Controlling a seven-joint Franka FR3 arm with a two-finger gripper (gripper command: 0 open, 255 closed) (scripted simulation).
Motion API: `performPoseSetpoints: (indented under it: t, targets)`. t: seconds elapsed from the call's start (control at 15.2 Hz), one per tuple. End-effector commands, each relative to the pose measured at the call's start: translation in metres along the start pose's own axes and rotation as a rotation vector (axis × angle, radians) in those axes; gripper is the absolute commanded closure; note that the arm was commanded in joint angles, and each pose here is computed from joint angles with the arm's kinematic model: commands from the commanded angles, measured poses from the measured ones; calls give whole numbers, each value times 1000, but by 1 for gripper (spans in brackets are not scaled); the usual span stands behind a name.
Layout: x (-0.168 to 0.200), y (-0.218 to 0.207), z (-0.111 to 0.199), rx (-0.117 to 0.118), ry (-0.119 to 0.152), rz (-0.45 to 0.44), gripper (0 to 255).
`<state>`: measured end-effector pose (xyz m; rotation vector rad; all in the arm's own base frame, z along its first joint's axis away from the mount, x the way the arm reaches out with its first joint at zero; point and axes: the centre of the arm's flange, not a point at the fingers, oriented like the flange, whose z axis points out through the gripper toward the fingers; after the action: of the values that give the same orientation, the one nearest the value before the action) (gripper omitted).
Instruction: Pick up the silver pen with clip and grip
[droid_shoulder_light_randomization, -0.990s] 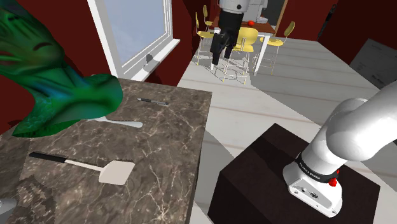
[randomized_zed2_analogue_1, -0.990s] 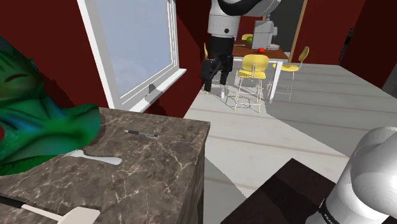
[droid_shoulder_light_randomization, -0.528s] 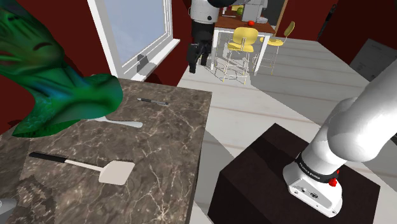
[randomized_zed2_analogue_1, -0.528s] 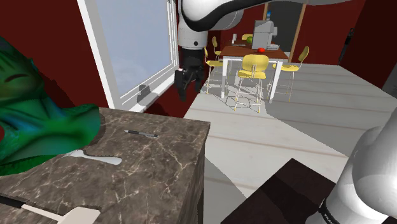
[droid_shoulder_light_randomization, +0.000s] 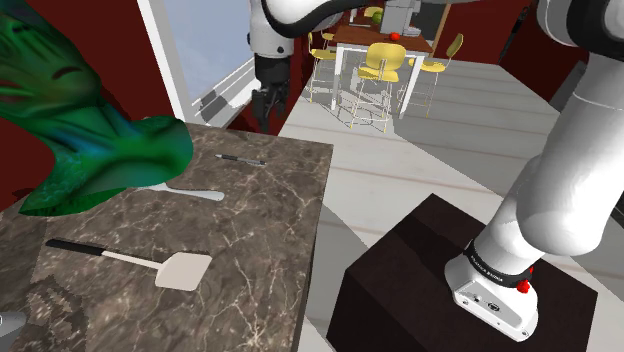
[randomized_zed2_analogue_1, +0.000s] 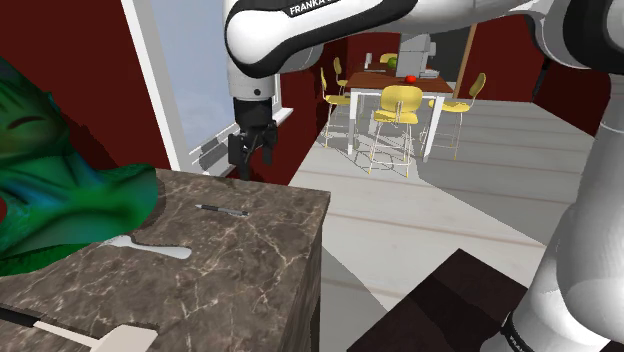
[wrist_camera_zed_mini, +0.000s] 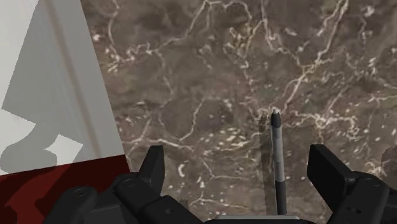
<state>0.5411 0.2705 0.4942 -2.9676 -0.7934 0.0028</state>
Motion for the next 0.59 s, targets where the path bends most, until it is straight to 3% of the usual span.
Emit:
performPoseSetpoints:
  t: [0.0,0.33,0.53]
  targets:
    - [19,-16,13,4,-7,-40,0]
    - [65,-55,41,12,-25,-138,0]
    - [67,-57,53,13,-26,-142,0]
